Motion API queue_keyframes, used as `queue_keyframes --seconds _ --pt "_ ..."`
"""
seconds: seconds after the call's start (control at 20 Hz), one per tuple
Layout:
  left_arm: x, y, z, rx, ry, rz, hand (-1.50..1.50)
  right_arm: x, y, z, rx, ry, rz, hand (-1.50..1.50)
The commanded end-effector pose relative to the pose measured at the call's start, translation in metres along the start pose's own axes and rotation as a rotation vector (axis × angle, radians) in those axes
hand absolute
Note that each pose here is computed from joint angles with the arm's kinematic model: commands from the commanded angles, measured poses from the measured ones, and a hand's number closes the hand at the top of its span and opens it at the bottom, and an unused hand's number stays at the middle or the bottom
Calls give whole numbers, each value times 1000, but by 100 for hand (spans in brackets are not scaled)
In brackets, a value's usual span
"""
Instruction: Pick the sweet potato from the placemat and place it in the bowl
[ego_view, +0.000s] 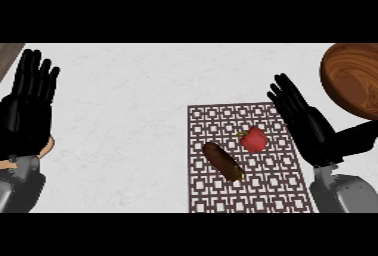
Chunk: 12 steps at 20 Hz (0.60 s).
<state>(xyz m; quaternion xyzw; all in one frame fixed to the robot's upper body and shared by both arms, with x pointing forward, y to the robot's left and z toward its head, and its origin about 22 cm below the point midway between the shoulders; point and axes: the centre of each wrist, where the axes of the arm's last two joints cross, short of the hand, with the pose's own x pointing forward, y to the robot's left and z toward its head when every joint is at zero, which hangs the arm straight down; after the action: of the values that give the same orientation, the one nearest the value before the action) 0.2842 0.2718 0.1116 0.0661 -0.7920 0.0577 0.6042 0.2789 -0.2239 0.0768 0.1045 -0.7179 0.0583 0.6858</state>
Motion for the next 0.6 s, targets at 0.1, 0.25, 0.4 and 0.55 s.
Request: queue_keyframes --seconds 0.1,0.25,0.4,0.55 --pt "-20 -26 15 -223 80 -64 0 17 29 10 126 -210 299 150" --pt "-36 -33 31 -400 161 -116 0 54 47 5 234 -407 598 150" --pt "-51 -44 54 -477 223 -72 0 30 28 11 113 -343 914 150" --pt "-48 -61 47 -522 220 -62 0 -13 83 21 165 -389 874 -150"
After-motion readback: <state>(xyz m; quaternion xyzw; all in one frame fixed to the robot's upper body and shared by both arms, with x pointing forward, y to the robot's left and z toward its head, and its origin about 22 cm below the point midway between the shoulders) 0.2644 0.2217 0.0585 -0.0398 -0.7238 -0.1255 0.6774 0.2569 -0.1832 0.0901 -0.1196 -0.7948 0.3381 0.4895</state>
